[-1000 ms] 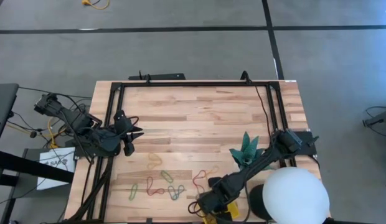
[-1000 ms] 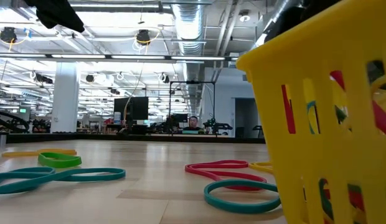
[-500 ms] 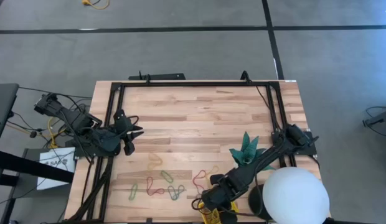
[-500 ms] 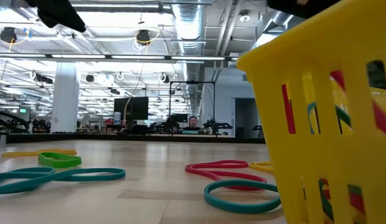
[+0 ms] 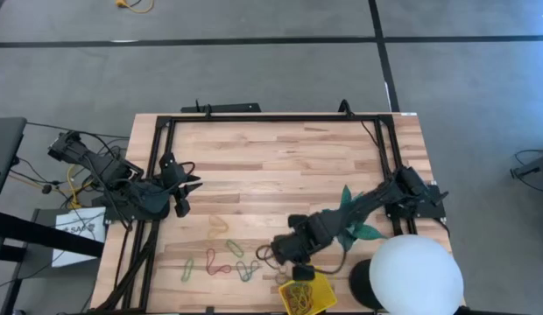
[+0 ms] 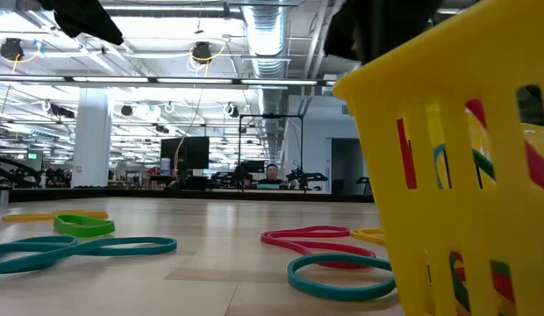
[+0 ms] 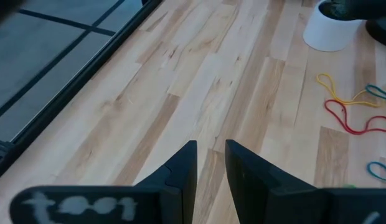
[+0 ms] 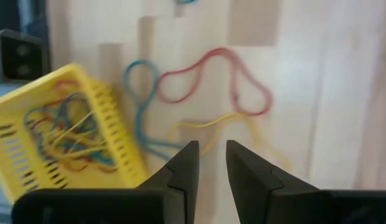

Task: Pick and place items into bin
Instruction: Put the yellow rubber band into the yellow bin

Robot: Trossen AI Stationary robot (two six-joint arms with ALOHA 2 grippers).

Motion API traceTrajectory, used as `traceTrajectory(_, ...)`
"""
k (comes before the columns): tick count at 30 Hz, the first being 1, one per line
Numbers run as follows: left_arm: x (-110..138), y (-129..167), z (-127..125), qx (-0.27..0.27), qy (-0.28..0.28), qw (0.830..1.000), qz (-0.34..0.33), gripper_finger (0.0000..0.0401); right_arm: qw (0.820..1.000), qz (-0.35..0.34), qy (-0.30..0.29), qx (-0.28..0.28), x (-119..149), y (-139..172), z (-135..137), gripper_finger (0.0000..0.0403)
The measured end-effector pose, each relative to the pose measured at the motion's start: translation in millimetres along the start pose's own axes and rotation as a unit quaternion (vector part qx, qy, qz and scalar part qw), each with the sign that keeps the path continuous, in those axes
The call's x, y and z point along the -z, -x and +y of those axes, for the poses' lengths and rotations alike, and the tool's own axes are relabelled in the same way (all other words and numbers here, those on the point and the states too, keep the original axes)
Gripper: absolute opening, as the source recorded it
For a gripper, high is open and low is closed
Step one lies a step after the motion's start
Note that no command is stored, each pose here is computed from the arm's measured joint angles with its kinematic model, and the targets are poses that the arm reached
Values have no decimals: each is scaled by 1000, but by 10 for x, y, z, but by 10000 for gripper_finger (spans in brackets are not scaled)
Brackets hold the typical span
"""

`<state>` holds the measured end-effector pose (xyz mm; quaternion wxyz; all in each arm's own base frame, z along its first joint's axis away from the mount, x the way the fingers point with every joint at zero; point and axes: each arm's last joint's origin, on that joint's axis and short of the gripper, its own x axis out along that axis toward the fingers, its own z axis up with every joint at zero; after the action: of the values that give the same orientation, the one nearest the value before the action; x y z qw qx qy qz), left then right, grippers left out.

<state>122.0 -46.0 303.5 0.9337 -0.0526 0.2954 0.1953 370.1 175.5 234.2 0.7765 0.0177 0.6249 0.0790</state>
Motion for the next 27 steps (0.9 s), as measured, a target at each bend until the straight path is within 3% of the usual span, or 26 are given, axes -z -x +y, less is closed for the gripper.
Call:
traceTrajectory(8,0,0,0,0,0,1000,0,73,1000,12,-17,8,-10,-131,-271,73)
traceTrajectory(13,0,0,0,0,1,1000,0,73,1000,20,-18,9,23,-190,-289,75)
traceTrajectory(27,-2,-1,2,-4,10,1000,-2,73,1000,2,-21,4,32,-314,-323,134)
